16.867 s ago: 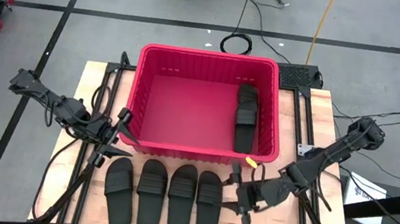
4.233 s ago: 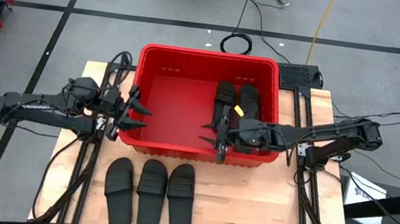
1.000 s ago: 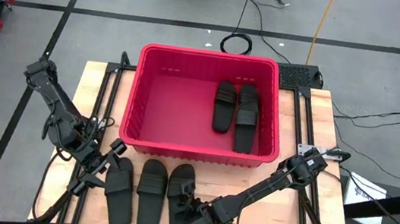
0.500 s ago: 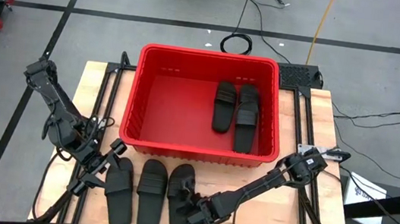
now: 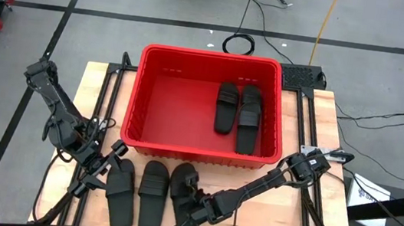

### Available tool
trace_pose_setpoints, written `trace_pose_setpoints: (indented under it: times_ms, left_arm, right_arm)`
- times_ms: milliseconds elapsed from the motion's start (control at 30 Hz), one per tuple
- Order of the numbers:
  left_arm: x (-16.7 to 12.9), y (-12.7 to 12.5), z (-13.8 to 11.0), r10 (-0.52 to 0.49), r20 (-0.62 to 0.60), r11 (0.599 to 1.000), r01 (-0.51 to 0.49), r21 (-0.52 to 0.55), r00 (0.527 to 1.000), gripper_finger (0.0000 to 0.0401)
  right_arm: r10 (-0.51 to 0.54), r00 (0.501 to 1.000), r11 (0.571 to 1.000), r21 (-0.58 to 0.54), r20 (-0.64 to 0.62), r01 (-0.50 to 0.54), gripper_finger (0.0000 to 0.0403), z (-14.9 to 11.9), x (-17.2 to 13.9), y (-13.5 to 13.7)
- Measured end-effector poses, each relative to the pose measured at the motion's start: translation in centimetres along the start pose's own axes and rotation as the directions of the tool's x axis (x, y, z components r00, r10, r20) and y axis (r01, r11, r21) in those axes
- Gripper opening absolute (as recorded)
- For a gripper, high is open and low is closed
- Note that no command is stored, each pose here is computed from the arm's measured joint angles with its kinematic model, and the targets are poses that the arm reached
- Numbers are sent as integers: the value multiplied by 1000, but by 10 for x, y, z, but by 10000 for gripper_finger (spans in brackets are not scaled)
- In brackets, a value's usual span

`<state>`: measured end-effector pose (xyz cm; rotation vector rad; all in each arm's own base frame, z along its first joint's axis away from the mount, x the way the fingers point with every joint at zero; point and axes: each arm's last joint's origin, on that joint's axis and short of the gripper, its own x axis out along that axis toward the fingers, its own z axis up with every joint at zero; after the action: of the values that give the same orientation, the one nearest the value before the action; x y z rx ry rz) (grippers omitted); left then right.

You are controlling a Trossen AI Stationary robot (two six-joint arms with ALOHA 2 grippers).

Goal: Pick and place slides into bin
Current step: Put the black slide into the red bin

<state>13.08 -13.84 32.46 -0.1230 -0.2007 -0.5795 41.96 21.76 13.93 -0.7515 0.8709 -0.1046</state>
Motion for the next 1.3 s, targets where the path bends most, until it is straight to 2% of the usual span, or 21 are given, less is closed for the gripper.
trace_pose_setpoints:
  times_ms: [200, 700, 900, 1133, 1300]
  left_arm:
    - [0, 0, 0, 0, 1, 1000, 0, 0, 1000, 179]
    - [0, 0, 1, 0, 6, 1000, 0, -2, 1000, 179]
    - [0, 0, 1, 0, 6, 1000, 0, -2, 1000, 179]
    - [0, 0, 1, 0, 6, 1000, 0, -2, 1000, 179]
    - [0, 0, 1, 0, 6, 1000, 0, -2, 1000, 179]
  right_arm:
    - [-74, 997, 997, 16, -18, 74, 142, -1, 0, -2]
    - [-76, 997, 997, 32, -13, 76, 135, -1, 1, -2]
    - [-70, 997, 997, 32, -12, 71, 89, -1, 1, -2]
    - [-3, 1000, 999, 50, -6, 3, 19, -1, 4, -4]
    - [14, 1000, 996, 86, -7, -14, 9, -1, 6, -6]
